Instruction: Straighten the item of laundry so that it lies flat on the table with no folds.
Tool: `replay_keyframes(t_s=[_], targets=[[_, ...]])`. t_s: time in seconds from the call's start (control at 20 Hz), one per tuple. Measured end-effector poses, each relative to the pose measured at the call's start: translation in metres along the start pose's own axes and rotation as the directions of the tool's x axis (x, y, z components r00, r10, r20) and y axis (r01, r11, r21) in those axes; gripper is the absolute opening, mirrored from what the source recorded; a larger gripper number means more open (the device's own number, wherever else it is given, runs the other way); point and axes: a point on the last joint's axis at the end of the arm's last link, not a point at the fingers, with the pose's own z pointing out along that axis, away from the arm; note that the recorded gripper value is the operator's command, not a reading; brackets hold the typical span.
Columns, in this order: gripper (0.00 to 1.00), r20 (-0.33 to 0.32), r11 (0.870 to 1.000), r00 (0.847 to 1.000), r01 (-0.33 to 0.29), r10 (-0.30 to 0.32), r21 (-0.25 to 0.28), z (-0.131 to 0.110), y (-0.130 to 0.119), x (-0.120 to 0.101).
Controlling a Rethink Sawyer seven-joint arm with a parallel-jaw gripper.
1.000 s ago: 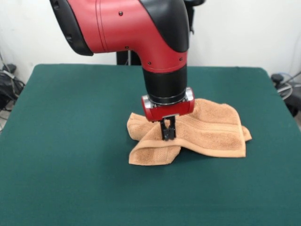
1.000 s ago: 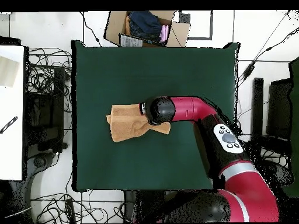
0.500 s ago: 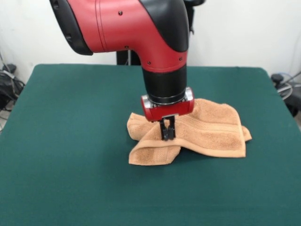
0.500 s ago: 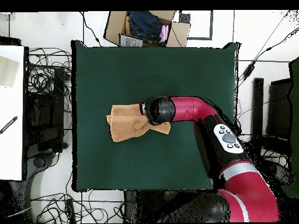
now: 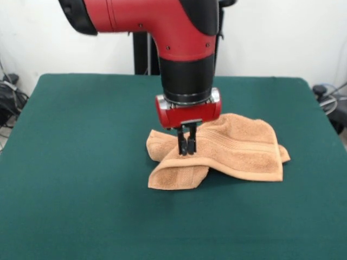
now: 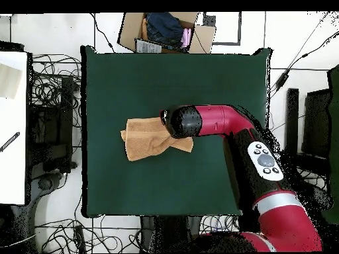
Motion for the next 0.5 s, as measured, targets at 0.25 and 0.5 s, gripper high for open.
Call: replay_keyframes(t_s=[0.25,0.5], targets=[[0.0,0.037,0.999,0.999,0.008,-0.009,0.037,-0.027,-0.007,-0.013],[0.0,0.055,0.998,0.998,0.014,-0.018,0.057,-0.043,-0.009,-0.017]])
